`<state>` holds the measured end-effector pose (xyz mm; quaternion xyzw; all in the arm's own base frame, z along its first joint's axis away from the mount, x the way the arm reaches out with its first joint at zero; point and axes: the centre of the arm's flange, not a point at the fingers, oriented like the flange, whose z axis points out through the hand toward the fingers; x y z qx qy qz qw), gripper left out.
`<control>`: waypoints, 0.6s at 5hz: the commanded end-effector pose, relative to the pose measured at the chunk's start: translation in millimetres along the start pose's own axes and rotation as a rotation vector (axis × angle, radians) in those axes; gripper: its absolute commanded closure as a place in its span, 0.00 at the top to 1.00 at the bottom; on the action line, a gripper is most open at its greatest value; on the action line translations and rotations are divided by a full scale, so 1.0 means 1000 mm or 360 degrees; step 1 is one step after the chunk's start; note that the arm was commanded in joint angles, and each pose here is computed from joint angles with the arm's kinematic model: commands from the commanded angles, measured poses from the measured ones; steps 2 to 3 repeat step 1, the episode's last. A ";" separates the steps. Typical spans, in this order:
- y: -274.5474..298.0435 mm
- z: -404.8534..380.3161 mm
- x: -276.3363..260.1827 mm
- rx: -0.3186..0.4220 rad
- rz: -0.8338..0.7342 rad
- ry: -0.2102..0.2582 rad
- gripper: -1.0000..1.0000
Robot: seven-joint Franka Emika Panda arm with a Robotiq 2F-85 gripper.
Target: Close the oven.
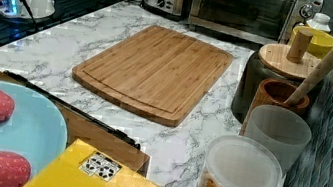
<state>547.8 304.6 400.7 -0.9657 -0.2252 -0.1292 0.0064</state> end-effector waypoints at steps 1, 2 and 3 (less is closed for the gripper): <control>-0.022 -0.122 -0.012 -0.0149 0.0271 0.0380 0.00; -0.022 -0.122 -0.012 -0.0149 0.0271 0.0380 0.00; -0.022 -0.122 -0.012 -0.0149 0.0271 0.0380 0.00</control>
